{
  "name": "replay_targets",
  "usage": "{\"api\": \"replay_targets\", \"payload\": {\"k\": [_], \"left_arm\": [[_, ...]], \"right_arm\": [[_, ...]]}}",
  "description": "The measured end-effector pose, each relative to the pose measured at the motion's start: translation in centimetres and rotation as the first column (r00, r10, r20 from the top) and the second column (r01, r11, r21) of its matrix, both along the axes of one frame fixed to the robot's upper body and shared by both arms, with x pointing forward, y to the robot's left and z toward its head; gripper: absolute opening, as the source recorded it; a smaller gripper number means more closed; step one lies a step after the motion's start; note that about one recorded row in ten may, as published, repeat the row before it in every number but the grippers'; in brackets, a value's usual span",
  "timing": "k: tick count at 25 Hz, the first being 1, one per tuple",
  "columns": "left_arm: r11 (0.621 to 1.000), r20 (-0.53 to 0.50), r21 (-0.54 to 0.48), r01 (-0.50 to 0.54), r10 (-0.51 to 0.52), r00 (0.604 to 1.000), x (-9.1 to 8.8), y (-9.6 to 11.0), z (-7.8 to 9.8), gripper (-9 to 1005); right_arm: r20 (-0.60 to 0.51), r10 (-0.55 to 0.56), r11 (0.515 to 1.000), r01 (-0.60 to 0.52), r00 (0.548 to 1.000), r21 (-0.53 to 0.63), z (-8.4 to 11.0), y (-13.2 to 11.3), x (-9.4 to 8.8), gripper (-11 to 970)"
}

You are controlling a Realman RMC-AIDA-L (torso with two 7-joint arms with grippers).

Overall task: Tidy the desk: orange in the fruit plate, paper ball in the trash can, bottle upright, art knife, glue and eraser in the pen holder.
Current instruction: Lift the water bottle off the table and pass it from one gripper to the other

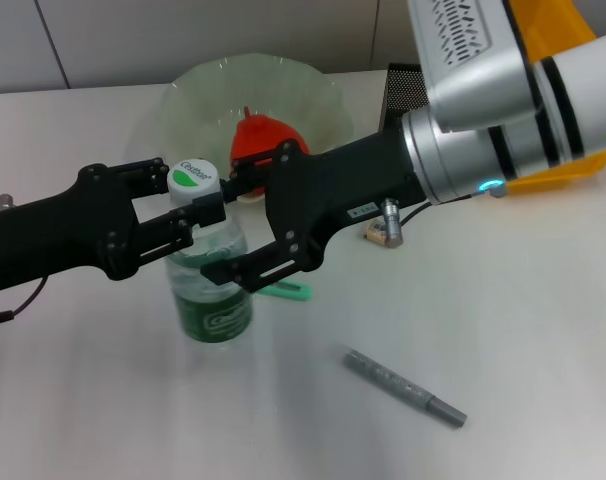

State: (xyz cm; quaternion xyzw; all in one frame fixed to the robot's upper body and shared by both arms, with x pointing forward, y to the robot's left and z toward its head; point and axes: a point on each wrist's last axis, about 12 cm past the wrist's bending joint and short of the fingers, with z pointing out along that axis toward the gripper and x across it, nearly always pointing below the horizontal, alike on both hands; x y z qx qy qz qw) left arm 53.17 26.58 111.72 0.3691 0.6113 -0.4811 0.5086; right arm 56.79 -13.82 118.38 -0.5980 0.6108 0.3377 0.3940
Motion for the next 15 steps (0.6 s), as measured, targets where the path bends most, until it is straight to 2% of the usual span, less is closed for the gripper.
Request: {"api": "replay_targets", "payload": {"k": [9,14,15], "left_arm": [[1.0,-0.003,0.013,-0.011,0.012,1.0,0.2,0.5,0.2,452],[1.0,-0.011,0.022,-0.021,0.022,1.0,0.3,0.9,0.4,450],[0.999,-0.011,0.023,-0.023,0.023,1.0,0.3,1.0,0.4,449]], "right_arm": [[-0.021,-0.023,0.999,0.024,1.0,0.023,0.2,-1.8,-0.4,774],[-0.037,-0.028,0.999,0.029,0.999,0.044,0.7,-3.7,-1.0,775],[-0.043,-0.038,0.998,0.04,0.998,0.052,0.9,-4.7,-1.5,775]]}}
